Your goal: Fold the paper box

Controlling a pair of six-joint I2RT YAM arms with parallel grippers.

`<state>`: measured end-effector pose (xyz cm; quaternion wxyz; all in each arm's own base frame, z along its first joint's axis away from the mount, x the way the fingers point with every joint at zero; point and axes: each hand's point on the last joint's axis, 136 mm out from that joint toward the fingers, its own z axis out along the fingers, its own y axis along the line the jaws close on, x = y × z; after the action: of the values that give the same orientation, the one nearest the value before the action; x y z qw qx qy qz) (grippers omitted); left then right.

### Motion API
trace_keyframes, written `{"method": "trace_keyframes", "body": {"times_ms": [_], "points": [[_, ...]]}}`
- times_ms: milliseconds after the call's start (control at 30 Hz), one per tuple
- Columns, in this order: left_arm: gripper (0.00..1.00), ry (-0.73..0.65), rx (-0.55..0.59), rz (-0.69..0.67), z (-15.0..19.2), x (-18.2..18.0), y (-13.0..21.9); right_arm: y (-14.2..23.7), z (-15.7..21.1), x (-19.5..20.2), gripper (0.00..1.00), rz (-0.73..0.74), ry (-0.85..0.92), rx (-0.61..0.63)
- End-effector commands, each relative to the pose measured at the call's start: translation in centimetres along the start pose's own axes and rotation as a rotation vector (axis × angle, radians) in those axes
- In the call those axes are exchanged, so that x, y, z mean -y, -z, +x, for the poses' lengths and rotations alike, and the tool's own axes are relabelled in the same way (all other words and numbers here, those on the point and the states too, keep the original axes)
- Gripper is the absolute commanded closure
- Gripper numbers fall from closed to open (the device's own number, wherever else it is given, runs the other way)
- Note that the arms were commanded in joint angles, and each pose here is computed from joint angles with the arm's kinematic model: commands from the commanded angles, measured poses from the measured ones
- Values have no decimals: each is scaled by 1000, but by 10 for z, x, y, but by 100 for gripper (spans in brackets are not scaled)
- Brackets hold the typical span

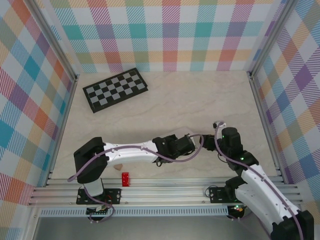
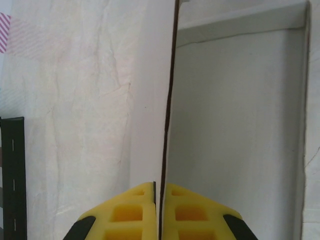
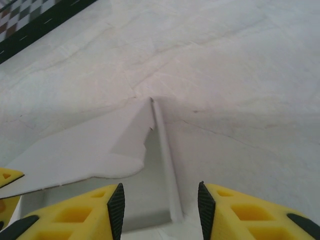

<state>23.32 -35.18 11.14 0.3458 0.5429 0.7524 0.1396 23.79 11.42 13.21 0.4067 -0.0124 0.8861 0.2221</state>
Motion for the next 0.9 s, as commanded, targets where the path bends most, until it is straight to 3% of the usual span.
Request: {"method": "trace_keyframes", "body": {"times_ms": [0,300,467,633,867], "points": [[100,-28,-64,33,19,18,-10,15,11,15,61,91,-123,-40],[100,165,-285,32,41,-8,-43,11,14,-37,67,-233,-43,44],[100,322,-274,70,25,-25,-42,11,21,-68,68,-390,76,78],[100,447,-251,113,9,-43,-34,13,20,-82,66,-456,110,119],[100,477,-283,127,6,-51,-42,2,27,-98,61,-490,125,111]]}}
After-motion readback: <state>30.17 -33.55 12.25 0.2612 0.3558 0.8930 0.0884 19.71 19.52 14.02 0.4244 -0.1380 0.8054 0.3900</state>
